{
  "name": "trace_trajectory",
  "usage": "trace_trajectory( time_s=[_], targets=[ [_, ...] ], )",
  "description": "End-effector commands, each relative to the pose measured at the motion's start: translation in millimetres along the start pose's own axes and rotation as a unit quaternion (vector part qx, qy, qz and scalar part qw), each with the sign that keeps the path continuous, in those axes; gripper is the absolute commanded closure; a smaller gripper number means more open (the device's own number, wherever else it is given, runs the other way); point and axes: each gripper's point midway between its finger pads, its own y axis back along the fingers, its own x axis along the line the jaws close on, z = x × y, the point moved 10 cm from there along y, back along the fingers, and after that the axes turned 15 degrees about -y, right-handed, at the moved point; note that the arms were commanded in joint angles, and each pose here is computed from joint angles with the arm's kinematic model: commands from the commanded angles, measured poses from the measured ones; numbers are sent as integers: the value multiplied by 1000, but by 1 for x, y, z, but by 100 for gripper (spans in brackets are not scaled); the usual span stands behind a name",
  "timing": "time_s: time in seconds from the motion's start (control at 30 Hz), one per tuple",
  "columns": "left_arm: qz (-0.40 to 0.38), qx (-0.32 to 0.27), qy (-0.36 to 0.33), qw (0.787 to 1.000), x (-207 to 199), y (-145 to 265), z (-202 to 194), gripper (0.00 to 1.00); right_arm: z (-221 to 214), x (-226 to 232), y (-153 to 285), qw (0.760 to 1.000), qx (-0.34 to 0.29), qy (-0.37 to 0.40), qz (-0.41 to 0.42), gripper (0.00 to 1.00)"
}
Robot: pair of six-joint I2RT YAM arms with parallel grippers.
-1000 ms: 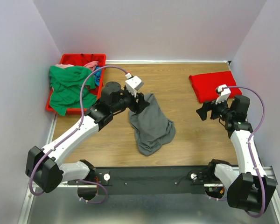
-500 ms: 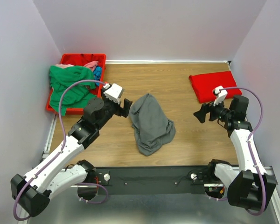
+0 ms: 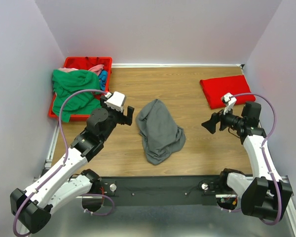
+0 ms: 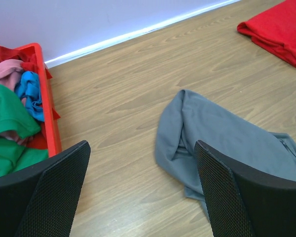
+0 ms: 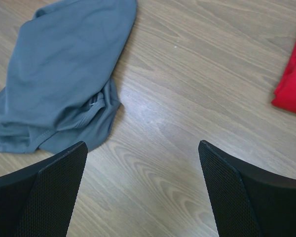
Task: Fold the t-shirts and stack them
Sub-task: Move the tshirt to the center of the board, then flatten the tshirt out
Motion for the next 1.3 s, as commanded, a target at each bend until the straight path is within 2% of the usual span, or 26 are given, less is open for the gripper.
trace_trajectory(
  time_s=[0.0, 0.67, 0.87, 1.27],
  targets=[
    [29, -11, 1, 1000, 5, 3, 3, 6, -6, 0, -2, 999, 13, -7, 32, 0],
    [2, -14, 0, 1000, 1, 0, 2, 6, -13, -5, -8, 998, 34, -20, 47, 0],
    [-4, -11, -1, 1000, -1, -2, 1, 6, -14, -3, -12, 996, 41, -31, 73, 0],
    [-44, -5, -4, 999, -9, -8, -4, 7, 4, 32, -85, 973, 177, 19, 147, 0]
  ],
)
